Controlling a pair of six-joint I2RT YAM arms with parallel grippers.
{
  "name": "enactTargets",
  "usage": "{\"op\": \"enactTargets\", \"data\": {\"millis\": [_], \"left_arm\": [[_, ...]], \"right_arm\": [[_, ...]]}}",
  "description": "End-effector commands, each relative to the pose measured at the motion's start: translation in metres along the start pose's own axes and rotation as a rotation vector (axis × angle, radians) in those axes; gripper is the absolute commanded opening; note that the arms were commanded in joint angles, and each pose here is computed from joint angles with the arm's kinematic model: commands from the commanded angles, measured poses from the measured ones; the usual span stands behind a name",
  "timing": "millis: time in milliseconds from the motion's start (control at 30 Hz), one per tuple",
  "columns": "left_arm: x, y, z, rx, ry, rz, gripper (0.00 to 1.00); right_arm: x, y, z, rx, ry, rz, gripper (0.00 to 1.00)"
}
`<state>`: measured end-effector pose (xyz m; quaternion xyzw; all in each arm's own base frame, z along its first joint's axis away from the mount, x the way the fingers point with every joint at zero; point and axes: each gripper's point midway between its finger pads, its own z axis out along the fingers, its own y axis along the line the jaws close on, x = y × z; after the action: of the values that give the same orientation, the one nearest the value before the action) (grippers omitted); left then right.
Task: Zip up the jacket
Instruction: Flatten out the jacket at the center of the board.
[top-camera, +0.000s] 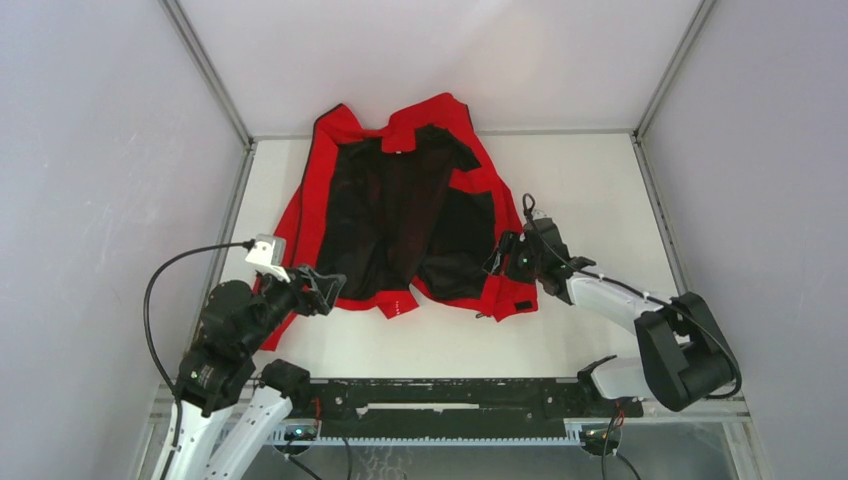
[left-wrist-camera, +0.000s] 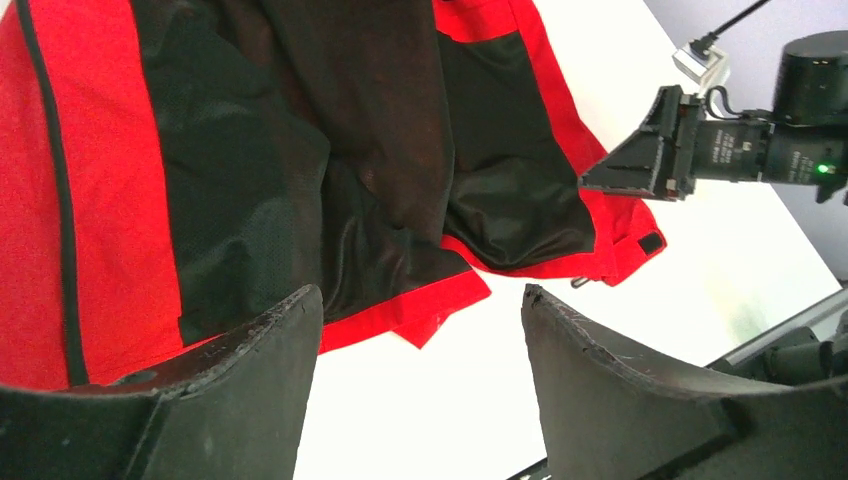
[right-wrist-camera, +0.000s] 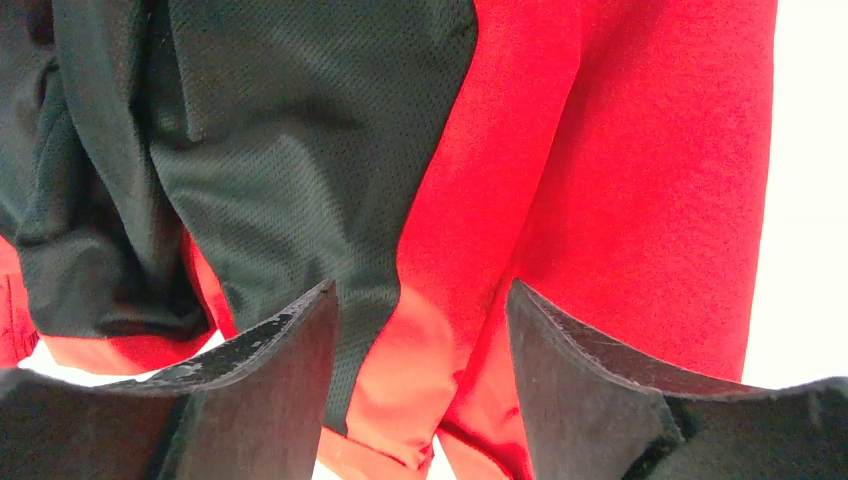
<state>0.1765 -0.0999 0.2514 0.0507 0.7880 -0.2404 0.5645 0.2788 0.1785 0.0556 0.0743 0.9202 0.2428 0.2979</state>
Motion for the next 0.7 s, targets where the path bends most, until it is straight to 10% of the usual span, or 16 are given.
{"op": "enactTargets", "data": {"millis": [0, 300, 667], "left_arm": [[-0.007, -0.01, 0.001, 0.059, -0.043, 0.008, 0.77], [-0.009, -0.009, -0.004, 0.058, -0.08, 0.003, 0.79], [-0.011, -0.008, -0.006, 0.049, -0.096, 0.001, 0.79]], "right_arm": [[-0.024, 0.013, 0.013, -0.039, -0.091, 0.025, 0.66], [-0.034, 0.012, 0.01, -0.052, -0.103, 0.029, 0.01], [-0.116, -0.042, -0.101, 0.255, -0.405, -0.045, 0.0]]}}
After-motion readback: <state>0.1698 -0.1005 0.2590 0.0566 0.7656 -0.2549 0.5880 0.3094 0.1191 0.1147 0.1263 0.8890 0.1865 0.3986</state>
